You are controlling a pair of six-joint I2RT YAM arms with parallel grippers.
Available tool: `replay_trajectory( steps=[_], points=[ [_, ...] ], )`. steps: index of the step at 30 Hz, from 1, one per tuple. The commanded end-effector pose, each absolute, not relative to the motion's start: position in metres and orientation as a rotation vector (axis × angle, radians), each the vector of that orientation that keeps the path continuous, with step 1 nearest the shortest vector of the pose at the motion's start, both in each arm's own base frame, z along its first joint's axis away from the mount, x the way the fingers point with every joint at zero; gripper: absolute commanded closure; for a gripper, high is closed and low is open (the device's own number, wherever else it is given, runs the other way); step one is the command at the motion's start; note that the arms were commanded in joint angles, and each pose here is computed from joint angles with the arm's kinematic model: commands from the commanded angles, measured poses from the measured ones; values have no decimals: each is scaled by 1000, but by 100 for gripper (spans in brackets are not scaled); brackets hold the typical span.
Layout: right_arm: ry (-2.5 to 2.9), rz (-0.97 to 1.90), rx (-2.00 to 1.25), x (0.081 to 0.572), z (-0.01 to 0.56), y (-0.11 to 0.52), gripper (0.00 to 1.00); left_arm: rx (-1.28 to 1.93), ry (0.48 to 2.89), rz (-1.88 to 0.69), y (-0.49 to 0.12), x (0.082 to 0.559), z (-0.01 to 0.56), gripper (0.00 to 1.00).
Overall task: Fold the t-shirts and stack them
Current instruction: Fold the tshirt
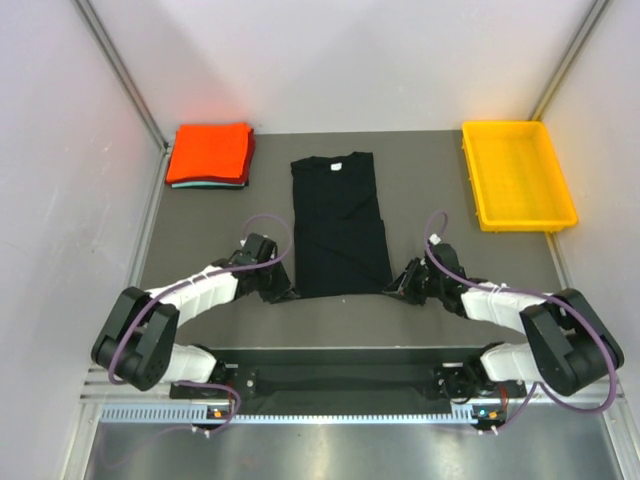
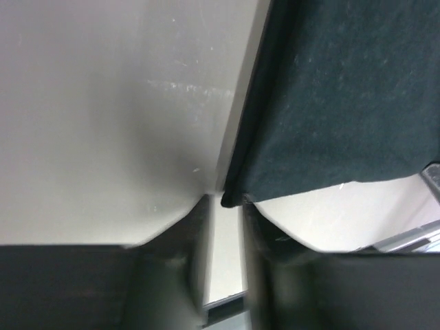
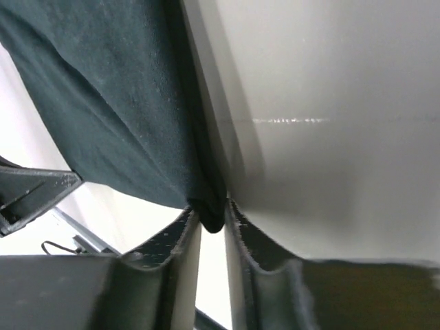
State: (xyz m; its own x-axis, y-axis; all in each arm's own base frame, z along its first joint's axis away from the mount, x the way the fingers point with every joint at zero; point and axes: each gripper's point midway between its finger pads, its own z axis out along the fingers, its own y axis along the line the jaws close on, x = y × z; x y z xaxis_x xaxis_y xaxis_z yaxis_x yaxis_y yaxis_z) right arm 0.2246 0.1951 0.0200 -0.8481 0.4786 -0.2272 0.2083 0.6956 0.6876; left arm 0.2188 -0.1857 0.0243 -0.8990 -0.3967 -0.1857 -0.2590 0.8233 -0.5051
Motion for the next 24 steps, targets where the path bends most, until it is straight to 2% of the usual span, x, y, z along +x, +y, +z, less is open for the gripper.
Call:
replay_trajectory(
  steps=[1, 3, 4, 9, 21, 23, 24],
  points=[
    [2523, 882, 509, 222, 8, 188, 83, -482, 2671, -687, -188, 233, 26, 77],
    [2517, 872, 493, 221, 9, 186, 96, -475, 2670, -672, -187, 235, 26, 95],
    [2508, 880, 484, 220, 12, 186, 100, -467, 2671, -671, -188, 236, 28, 100],
    [2507, 850, 444, 211, 19, 183, 100, -437, 2668, -594, -176, 227, 42, 100],
    [2503, 849, 351, 179, 31, 196, 100, -386, 2678, -644, -178, 193, 52, 100],
    [2491, 861, 359, 176, 32, 198, 100, -368, 2659, -687, -182, 194, 53, 86],
    [2489, 864, 361, 175, 32, 198, 100, -370, 2648, -701, -183, 195, 53, 67]
  ],
)
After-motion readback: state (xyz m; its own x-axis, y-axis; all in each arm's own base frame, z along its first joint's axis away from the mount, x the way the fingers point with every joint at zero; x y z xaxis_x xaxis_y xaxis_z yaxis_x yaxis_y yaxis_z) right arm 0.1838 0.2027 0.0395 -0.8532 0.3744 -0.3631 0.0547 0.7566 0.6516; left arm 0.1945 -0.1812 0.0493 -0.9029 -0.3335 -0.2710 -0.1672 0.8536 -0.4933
